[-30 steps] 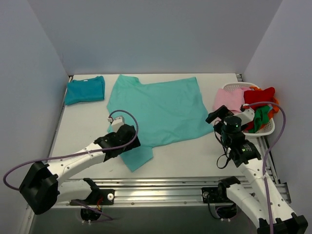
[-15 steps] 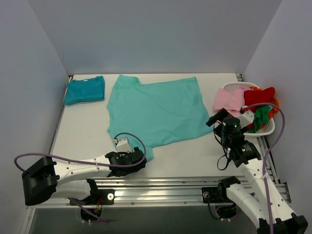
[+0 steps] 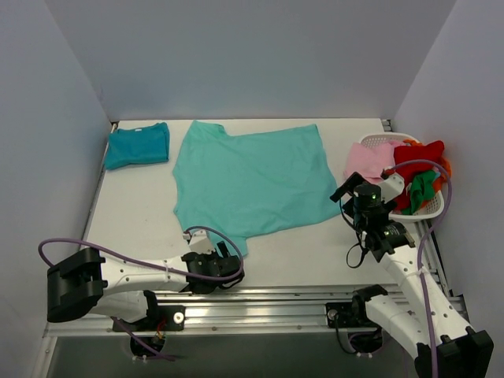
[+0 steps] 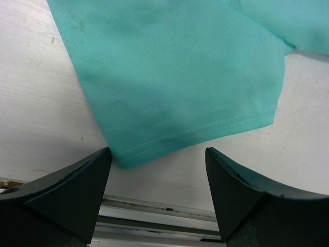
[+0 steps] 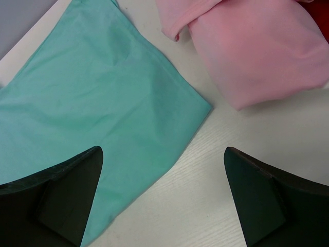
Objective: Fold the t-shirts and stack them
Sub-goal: Fold the tshirt
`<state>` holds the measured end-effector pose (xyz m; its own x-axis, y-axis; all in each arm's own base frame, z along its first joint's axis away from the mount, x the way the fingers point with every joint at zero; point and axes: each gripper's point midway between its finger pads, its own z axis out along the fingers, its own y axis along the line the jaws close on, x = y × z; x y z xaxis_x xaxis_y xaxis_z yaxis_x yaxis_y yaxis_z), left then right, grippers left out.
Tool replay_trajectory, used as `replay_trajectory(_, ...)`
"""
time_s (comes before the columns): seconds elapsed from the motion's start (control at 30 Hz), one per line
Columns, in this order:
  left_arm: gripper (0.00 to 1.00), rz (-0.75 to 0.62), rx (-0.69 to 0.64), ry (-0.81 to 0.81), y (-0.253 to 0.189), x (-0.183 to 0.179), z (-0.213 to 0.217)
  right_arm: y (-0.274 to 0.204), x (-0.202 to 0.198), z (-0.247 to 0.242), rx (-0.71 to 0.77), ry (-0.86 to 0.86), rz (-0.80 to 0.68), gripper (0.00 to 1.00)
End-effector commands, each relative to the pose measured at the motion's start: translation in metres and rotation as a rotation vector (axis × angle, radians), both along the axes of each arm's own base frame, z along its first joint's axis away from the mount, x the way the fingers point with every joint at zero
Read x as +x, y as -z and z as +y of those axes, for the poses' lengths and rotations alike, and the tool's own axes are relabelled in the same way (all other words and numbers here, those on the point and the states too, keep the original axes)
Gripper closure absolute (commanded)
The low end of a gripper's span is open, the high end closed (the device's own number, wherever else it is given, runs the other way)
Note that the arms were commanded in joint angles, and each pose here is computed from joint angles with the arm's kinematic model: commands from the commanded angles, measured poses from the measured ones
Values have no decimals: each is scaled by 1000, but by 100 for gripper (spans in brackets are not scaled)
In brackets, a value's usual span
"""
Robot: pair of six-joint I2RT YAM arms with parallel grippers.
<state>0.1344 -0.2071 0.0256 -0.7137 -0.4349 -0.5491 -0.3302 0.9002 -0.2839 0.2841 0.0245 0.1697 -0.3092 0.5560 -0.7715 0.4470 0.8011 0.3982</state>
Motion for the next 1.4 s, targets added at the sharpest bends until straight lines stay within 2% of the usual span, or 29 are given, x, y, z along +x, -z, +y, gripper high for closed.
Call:
replay_trajectory(0.0,16,35,36,-106,24,-8,27,-17,6,-8,-30,36,-51,0)
replay_trajectory(0.07,17,25,28,-125,25,-7,29,-16,6,-8,-30,38,-48,0)
replay_trajectory(0.13,27,22,39,-133,29,-7,34,-14,5,-8,-29,40,-45,0)
replay_trajectory(0.2,52,13,30,-132,34,-6,33,-12,5,-8,-28,40,-43,0)
replay_trajectory(0.23,77,10,30,-124,36,-5,33,-9,5,-8,-28,42,-39,0)
replay_trajectory(0.33,97,-9,21,-115,42,1,27,4,7,-7,-36,40,-9,0)
replay_trajectory(0.5,98,-58,50,-117,35,27,23,31,17,8,-13,-18,60,0)
replay_trajectory(0.57,98,-77,58,-137,25,48,32,48,20,20,15,-64,111,0)
replay_trajectory(0.63,98,-103,46,-162,12,72,48,61,21,29,40,-91,151,0)
replay_trajectory(0.7,98,-120,-21,-160,6,89,50,68,20,33,56,-97,170,0)
replay_trajectory(0.73,98,-144,-18,-137,-2,97,55,71,18,35,64,-101,179,0)
replay_trajectory(0.87,98,-182,5,-205,-20,133,82,80,0,47,83,-113,202,1)
replay_trajectory(1.0,98,-187,-14,-206,-27,155,82,90,-18,39,52,-46,219,1)
replay_trajectory(1.2,98,-162,-66,-190,-17,174,71,116,-23,46,122,-29,240,15)
replay_trajectory(1.3,98,-144,-65,-187,-14,178,69,131,-23,41,113,11,254,28)
replay_trajectory(1.37,98,-147,-69,-193,-14,178,73,132,-15,37,117,39,223,33)
